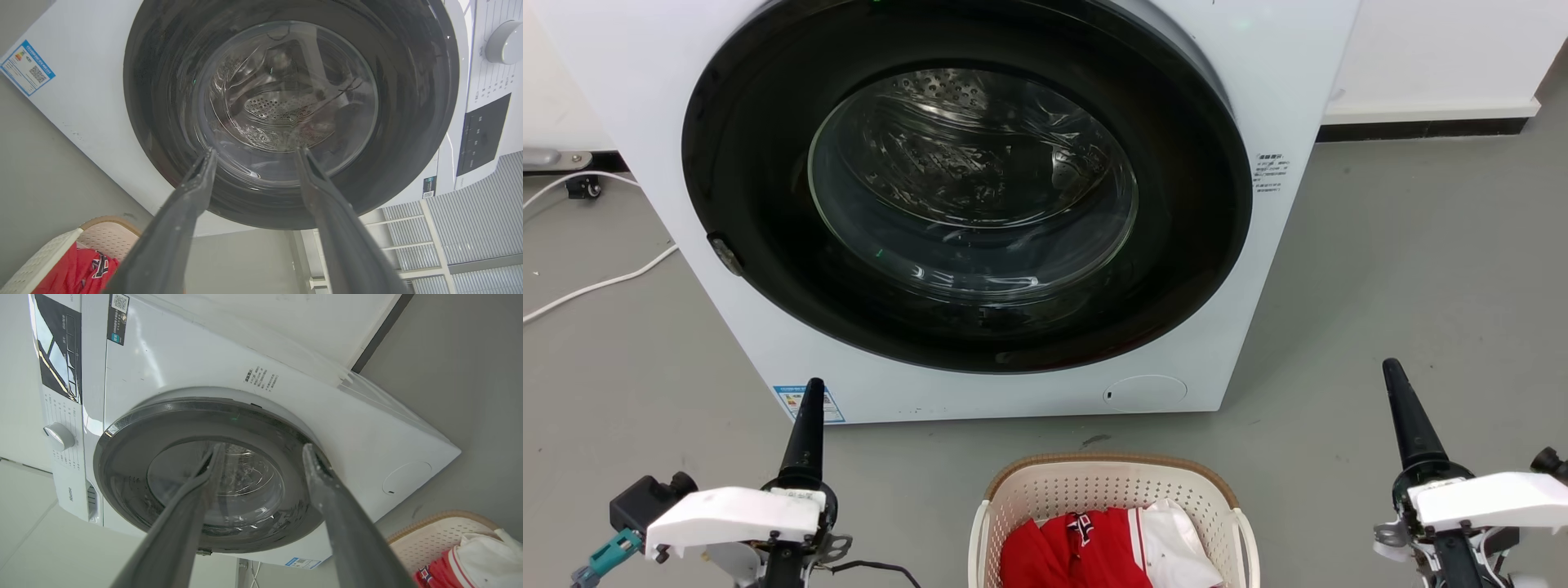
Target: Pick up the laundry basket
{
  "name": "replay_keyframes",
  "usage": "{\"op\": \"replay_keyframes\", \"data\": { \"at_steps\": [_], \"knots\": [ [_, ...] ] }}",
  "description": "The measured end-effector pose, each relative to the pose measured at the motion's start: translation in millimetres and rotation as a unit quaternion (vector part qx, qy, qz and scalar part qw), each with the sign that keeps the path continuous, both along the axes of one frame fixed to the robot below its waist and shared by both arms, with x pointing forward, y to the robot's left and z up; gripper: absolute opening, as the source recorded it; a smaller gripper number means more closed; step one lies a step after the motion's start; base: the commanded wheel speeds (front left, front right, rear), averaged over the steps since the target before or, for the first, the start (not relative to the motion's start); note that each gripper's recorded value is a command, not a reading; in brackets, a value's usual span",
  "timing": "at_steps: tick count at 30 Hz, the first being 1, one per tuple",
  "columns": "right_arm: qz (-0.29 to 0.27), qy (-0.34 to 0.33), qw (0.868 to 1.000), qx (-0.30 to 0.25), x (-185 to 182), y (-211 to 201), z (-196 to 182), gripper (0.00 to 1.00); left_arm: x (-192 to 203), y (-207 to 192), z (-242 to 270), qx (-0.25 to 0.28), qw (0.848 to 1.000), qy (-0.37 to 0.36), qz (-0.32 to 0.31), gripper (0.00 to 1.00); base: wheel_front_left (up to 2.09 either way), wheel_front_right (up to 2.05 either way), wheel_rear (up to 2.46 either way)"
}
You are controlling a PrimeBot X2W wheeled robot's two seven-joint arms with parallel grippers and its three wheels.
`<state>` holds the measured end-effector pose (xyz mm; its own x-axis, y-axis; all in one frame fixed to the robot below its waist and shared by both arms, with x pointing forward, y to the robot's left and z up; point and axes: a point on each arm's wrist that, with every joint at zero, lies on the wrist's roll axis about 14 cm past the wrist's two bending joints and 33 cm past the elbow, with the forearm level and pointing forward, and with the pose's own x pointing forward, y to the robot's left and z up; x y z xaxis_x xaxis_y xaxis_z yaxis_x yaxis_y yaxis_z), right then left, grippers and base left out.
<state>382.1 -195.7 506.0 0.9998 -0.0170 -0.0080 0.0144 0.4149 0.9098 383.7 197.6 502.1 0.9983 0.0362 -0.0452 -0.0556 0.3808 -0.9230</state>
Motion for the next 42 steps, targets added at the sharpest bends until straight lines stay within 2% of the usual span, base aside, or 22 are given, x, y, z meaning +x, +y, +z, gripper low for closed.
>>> {"op": "replay_keyframes", "data": {
  "at_steps": [6, 16, 42],
  "knots": [
    [0.006, -0.014, 0.997, -0.072, 1, 5, 9, 1.0, 0, 1, 6, 0.057, 0.998, -0.004, 0.006, 1.0, 0.0, 0.0, 0.0],
    [0.016, -0.026, 0.983, -0.178, -2, 15, 14, 1.0, -1, -3, 13, 0.147, 0.989, -0.015, 0.006, 1.0, 0.0, 0.0, 0.0],
    [0.015, -0.053, 0.933, -0.357, -8, 21, 21, 1.0, -6, -12, 16, 0.327, 0.945, -0.026, 0.004, 1.0, 0.0, 0.0, 0.0]
  ]
}}
